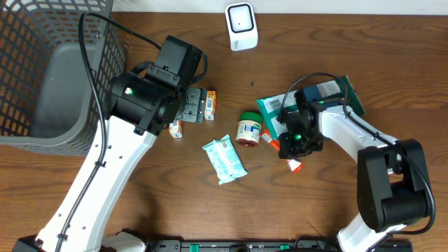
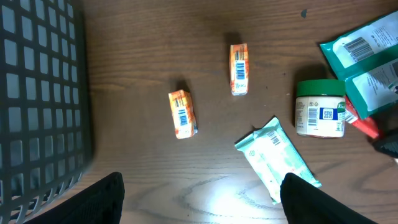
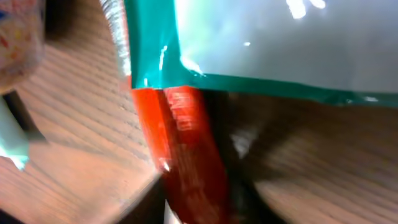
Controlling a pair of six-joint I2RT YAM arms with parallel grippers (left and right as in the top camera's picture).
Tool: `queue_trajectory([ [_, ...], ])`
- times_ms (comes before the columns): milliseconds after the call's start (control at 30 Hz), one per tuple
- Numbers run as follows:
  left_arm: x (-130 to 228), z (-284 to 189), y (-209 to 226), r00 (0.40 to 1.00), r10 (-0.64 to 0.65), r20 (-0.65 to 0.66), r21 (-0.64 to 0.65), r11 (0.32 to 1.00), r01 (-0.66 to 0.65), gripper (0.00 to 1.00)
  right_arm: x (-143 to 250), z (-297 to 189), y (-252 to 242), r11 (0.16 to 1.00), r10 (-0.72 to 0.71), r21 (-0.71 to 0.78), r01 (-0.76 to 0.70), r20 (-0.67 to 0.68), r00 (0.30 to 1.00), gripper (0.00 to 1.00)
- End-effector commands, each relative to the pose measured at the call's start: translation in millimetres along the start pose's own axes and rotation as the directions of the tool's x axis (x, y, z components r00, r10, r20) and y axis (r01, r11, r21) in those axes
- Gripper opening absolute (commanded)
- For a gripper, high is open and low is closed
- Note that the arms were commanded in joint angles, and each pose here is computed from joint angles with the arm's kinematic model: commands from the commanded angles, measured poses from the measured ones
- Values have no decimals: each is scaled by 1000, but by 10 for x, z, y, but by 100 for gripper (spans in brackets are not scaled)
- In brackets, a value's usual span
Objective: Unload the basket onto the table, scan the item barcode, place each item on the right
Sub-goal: 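Lower the right gripper onto the red stick and grasp it, then lift the stick with right gripper and pass it to the left gripper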
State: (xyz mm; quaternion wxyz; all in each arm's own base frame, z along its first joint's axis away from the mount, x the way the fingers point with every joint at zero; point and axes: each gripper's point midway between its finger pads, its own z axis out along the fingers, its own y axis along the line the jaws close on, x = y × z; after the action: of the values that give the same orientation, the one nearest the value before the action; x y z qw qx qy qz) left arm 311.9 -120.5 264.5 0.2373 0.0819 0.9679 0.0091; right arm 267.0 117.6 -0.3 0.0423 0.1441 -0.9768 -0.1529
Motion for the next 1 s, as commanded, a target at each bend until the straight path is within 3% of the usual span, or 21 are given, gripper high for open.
queue_trajectory([
  [0,14,28,23,1000,-16,-8,-10,1000,16,80,81,68,-13,1000,0,8,0,-33,999,1],
  [333,-4,22,21,999,-44,0,-8,999,44,80,241,-64,-6,1000,29,1,-29,-92,995,1],
  [600,-198,36,111,987,-145,63,17,989,145,81,70,-676,492,971,-183,-120,205,169,968,1],
  [800,-281,8,-77,976,-216,10,276,939,205,81,41,-1256,792,940,-261,-104,324,393,882,1],
  [900,-283,-76,-198,974,-225,-39,430,876,220,81,-7,-1462,861,948,-221,-102,303,473,853,1],
  [967,-282,-190,-339,985,-168,-40,553,817,162,81,-40,-1561,924,951,-174,-134,277,509,843,1],
])
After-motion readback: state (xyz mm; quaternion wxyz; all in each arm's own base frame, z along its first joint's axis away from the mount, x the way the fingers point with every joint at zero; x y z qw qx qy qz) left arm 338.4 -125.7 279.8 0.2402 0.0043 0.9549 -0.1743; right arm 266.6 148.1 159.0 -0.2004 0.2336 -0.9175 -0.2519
